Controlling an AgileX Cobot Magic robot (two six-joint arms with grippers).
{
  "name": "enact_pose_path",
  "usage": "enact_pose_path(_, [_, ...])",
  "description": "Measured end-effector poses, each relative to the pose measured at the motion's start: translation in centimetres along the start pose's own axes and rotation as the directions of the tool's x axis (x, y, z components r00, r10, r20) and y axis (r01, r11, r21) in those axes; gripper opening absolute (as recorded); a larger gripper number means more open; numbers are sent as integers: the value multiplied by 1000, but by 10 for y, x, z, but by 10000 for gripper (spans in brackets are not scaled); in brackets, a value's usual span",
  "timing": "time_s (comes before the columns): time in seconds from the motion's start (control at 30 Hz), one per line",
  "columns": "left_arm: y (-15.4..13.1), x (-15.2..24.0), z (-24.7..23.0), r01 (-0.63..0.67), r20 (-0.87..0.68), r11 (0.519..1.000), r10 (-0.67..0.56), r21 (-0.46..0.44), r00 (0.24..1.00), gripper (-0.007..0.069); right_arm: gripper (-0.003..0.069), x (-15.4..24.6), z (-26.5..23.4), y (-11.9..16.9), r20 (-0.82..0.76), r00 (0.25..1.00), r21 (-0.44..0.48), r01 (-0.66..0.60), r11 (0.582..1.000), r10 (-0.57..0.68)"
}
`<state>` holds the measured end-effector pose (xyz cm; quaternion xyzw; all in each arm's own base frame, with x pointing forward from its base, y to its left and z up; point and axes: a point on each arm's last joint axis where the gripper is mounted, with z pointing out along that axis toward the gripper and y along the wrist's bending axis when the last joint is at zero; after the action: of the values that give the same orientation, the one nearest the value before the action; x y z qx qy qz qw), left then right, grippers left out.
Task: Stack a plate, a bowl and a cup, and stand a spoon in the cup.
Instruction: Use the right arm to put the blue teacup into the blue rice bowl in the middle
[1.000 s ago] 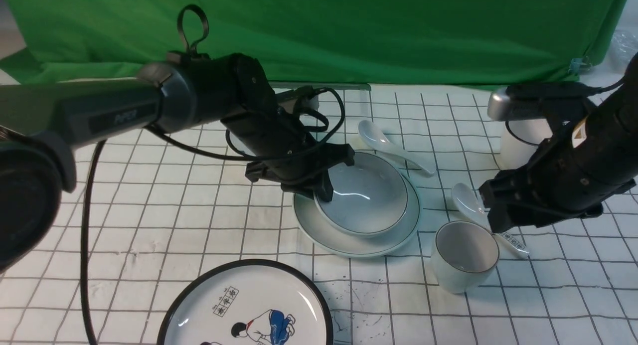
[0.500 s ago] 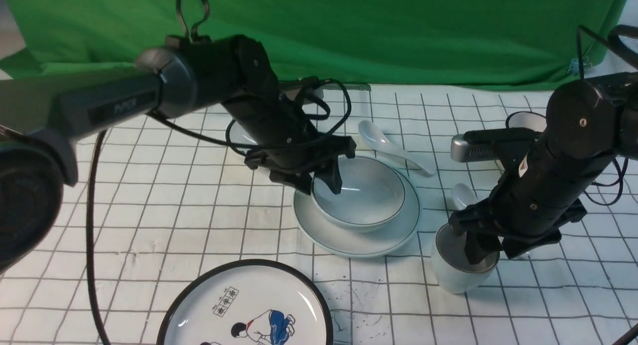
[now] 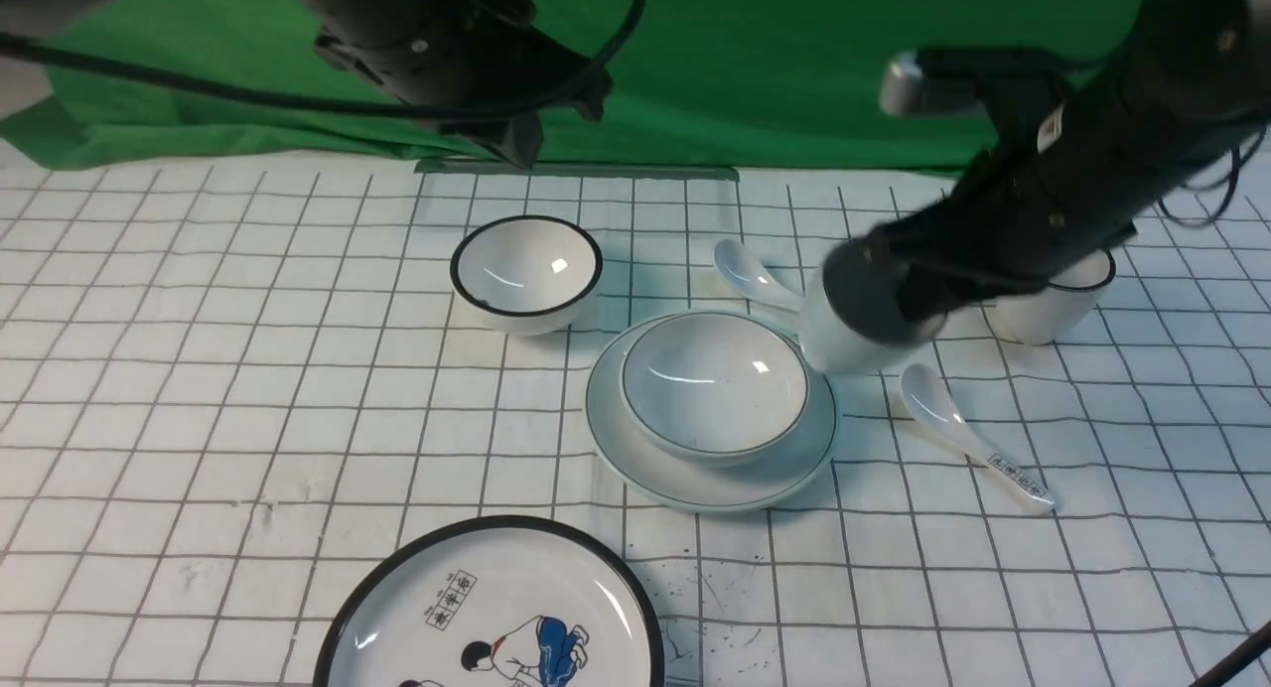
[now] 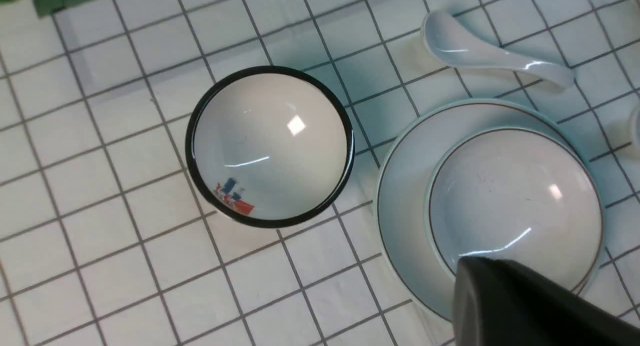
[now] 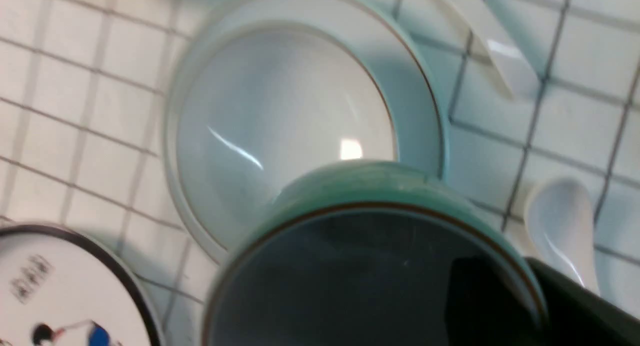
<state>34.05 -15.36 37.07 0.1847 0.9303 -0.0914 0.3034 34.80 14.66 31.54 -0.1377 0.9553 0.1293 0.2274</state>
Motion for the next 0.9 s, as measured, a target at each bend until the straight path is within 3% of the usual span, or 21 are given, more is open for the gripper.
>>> enact_pose_path(0.2, [0, 30, -22, 22, 26, 1000, -22, -1, 999, 2, 87, -33, 42, 12, -76, 995, -37, 55, 998, -58])
enact_pose_path(0.37, [2, 54, -22, 22, -23, 1000, -23, -14, 999, 2, 87, -29, 99, 20, -190, 976, -52, 96, 994, -104])
enact_pose_path(0.57, [5, 63, -26, 9, -45, 999, -11, -42, 999, 2, 98, -22, 125, 20, -244, 964, -54, 98, 994, -108])
enact_pose_path(0.7, [5, 62, -27, 13, -42, 999, -15, -48, 999, 2, 147, -22, 127, 20, -248, 962, -56, 102, 993, -113])
enact_pose_path(0.8, [5, 62, -27, 13, -42, 999, -15, -48, 999, 2, 227, -23, 127, 20, -240, 964, -57, 103, 993, -113])
enact_pose_path(0.83, [5, 62, -27, 13, -42, 999, -15, -48, 999, 2, 300, -25, 125, 21, -234, 964, -61, 115, 992, -126])
enact_pose_path(0.9, [5, 63, -27, 13, -42, 999, -15, -48, 999, 2, 332, -27, 122, 21, -224, 964, -66, 135, 989, -146])
